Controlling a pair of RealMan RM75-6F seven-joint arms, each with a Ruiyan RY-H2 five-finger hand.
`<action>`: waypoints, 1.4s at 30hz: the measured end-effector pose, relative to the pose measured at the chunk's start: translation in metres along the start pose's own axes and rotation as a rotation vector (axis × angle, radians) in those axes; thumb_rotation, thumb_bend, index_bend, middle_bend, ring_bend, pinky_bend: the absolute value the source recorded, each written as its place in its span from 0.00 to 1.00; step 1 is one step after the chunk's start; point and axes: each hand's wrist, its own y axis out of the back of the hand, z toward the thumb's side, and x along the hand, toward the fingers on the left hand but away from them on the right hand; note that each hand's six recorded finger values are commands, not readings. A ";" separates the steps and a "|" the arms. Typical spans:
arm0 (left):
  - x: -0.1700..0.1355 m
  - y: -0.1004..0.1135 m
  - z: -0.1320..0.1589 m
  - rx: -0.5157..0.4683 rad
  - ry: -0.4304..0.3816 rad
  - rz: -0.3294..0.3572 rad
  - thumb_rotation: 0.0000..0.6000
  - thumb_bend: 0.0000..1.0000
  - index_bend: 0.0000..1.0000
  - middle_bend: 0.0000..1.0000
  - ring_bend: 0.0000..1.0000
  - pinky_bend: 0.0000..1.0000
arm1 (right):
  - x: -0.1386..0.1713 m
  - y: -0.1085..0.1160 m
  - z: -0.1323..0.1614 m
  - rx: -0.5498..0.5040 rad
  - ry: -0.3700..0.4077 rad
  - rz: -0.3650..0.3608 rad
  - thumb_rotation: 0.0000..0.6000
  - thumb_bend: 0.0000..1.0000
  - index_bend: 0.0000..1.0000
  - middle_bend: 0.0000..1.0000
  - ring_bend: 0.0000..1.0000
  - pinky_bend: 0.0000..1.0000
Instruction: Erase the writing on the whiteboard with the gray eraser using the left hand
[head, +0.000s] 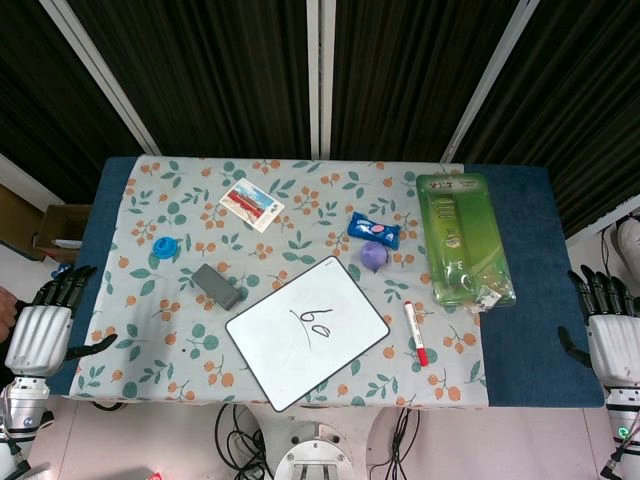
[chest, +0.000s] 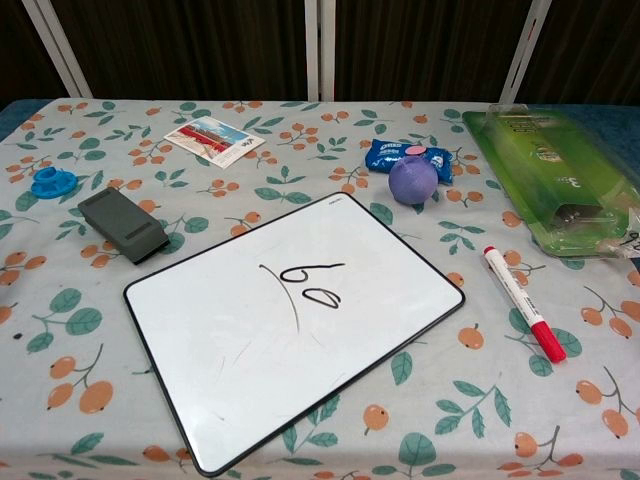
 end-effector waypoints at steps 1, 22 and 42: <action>0.000 0.000 0.000 0.000 0.000 0.000 0.85 0.00 0.10 0.10 0.08 0.18 | 0.000 0.000 0.000 0.000 0.000 0.000 1.00 0.25 0.00 0.00 0.00 0.00; 0.067 -0.009 0.040 0.098 -0.258 -0.116 1.00 0.00 0.10 0.12 0.08 0.19 | -0.003 0.001 0.007 0.009 0.013 0.002 1.00 0.25 0.00 0.00 0.00 0.00; 0.139 -0.109 0.106 0.239 -0.587 -0.322 1.00 0.01 0.19 0.20 0.14 0.20 | -0.003 0.001 0.000 0.018 -0.016 -0.001 1.00 0.26 0.00 0.00 0.00 0.00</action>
